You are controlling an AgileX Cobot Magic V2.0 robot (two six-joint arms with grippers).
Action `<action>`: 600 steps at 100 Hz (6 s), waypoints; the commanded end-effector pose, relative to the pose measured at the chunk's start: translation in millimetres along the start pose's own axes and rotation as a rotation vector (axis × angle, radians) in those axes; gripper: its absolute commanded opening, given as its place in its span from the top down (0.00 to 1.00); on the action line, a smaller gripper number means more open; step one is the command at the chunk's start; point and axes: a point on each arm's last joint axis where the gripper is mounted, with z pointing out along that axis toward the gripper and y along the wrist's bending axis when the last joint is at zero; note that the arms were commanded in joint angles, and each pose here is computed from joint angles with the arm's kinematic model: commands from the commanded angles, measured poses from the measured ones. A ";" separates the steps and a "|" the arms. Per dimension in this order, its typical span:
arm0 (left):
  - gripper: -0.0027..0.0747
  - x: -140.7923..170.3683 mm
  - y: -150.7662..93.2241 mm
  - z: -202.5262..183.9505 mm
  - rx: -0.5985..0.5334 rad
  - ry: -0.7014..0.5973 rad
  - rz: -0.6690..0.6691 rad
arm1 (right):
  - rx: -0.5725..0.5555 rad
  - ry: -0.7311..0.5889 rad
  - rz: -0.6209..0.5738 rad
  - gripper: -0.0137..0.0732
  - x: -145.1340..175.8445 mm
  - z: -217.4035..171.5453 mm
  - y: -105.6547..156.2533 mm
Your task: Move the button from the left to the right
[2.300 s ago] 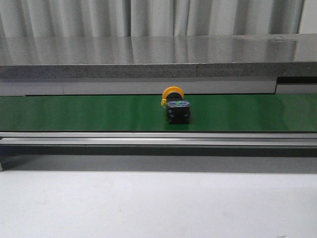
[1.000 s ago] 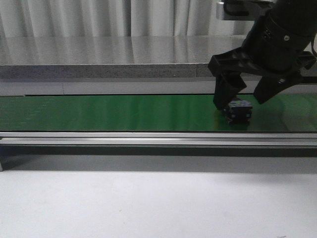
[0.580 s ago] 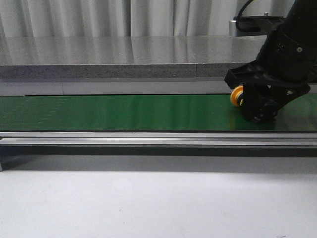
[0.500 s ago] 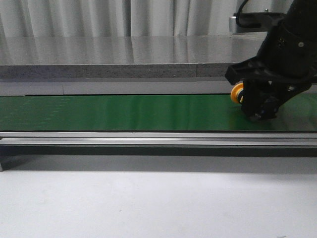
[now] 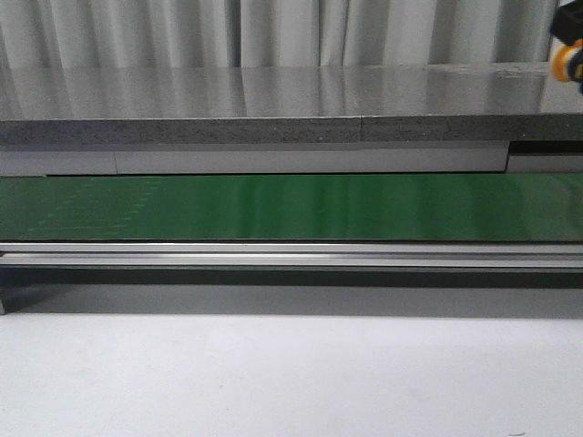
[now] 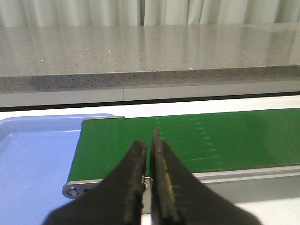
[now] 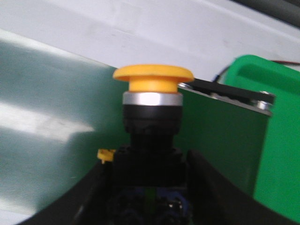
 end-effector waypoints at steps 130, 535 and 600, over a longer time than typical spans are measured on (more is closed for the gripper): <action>0.96 -15.1 1.9 -1.0 -0.016 -0.090 -0.001 | 0.141 0.154 0.323 0.68 65.2 103.4 -158.7; 0.96 -15.1 1.9 -1.0 -0.016 -0.090 -0.001 | -0.036 -0.925 0.173 0.98 198.5 -114.4 22.9; 0.96 -15.1 1.9 -1.0 -0.016 -0.090 -0.001 | -0.038 -1.005 0.201 0.98 268.2 -64.4 40.9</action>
